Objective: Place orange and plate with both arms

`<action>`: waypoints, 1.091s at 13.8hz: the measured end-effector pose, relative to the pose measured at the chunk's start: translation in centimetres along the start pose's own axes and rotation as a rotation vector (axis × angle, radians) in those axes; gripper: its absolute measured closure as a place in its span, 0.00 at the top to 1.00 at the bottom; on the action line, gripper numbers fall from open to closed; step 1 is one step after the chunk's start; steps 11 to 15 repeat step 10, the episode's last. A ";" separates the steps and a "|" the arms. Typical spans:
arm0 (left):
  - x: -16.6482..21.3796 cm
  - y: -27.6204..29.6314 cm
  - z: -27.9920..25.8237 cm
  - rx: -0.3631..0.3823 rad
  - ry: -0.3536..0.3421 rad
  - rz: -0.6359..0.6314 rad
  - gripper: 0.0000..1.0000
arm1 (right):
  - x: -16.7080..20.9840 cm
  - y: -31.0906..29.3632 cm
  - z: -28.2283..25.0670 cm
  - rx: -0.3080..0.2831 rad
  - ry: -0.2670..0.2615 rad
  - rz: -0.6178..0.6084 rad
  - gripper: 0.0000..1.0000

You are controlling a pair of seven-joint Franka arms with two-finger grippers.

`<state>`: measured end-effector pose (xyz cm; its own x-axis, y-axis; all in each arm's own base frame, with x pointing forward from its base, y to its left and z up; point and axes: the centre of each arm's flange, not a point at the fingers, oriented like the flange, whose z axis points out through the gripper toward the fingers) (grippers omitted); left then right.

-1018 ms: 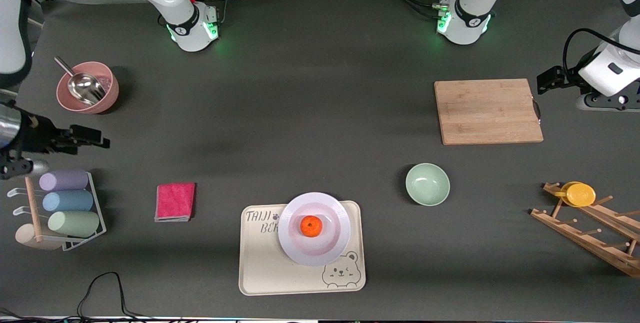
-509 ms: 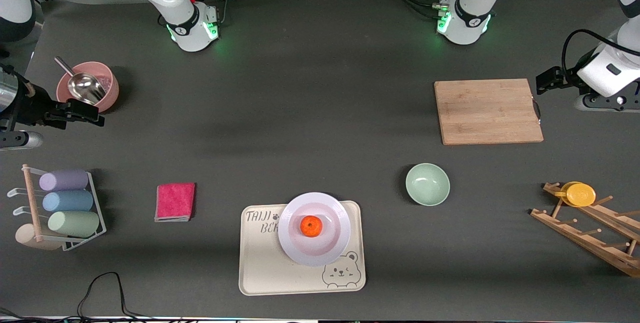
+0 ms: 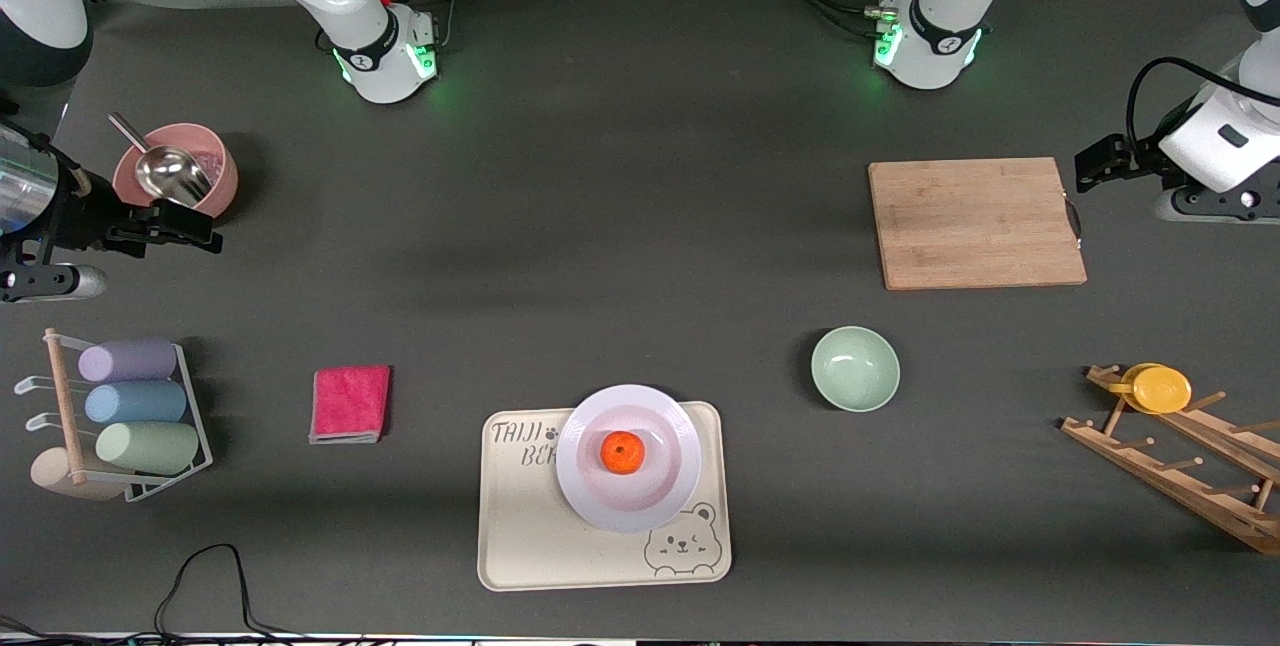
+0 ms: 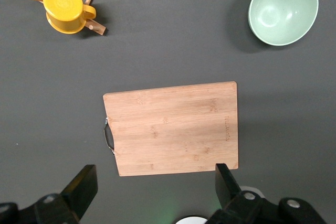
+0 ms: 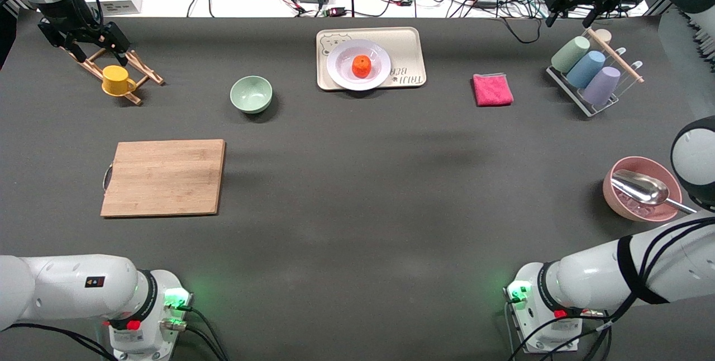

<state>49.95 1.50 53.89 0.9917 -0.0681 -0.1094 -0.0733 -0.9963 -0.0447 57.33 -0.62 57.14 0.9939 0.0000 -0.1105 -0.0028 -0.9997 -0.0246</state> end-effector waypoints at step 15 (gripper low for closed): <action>0.2 1.0 -0.1 0.007 0.011 0.019 1.00 | 0.0 0.6 -0.1 -0.029 0.001 0.008 1.00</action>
